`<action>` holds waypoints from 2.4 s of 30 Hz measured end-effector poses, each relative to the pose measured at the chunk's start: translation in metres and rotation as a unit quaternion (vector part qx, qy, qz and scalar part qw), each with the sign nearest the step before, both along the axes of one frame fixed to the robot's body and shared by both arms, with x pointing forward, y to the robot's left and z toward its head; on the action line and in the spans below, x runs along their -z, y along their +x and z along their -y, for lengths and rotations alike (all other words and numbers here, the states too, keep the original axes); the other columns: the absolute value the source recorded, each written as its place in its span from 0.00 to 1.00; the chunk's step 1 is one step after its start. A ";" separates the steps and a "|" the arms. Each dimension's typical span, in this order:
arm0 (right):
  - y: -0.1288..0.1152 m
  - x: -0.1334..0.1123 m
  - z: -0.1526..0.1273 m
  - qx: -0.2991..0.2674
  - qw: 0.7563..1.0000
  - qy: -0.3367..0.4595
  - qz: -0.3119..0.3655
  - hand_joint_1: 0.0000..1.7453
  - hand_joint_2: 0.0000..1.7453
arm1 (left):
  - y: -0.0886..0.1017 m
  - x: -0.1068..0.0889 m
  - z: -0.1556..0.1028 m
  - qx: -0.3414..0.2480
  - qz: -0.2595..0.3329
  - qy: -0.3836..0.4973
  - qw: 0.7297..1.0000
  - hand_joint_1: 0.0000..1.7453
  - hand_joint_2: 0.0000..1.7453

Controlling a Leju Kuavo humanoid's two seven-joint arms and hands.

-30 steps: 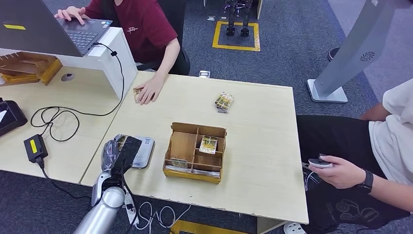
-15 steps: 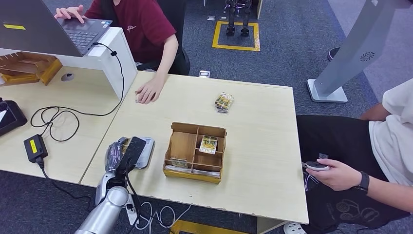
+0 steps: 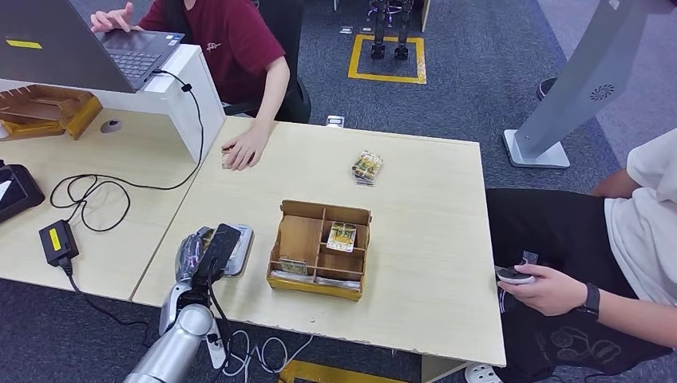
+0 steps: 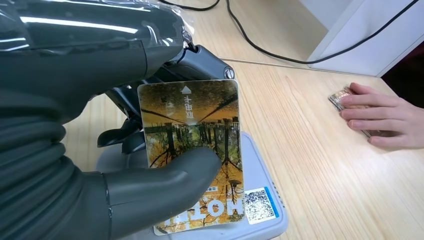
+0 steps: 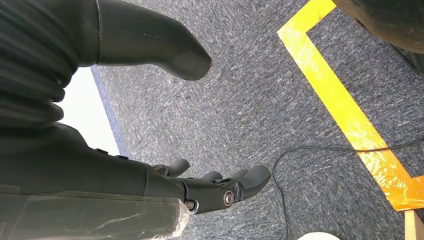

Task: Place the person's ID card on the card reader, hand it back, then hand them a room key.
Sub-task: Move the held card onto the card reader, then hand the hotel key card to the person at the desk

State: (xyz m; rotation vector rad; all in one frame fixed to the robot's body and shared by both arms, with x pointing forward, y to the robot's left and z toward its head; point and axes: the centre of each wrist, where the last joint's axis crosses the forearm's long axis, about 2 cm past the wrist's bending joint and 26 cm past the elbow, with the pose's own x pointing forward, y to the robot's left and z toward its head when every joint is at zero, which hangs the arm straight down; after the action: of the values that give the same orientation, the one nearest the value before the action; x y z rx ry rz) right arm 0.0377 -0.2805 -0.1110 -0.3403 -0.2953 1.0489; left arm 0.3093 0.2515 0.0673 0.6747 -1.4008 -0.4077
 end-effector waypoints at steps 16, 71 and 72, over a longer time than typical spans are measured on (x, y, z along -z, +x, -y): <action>0.000 0.000 0.000 -0.008 1.000 0.000 0.002 0.00 1.00 | 0.002 0.009 -0.003 -0.006 -0.004 0.020 1.000 1.00 1.00; 0.013 -0.001 -0.001 -0.048 0.999 0.006 0.005 0.00 1.00 | 0.057 -0.075 -0.023 -0.040 0.298 0.067 0.951 0.00 1.00; 0.013 -0.001 -0.001 -0.049 0.999 0.006 0.005 0.00 1.00 | 0.057 -0.075 -0.023 -0.041 0.297 0.065 0.952 0.00 1.00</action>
State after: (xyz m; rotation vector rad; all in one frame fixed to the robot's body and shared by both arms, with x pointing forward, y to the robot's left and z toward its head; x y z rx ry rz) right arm 0.0510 -0.2793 -0.1096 -0.3225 -0.3293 1.1413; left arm 0.3666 0.2746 0.1419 1.0145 -1.9167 -0.2374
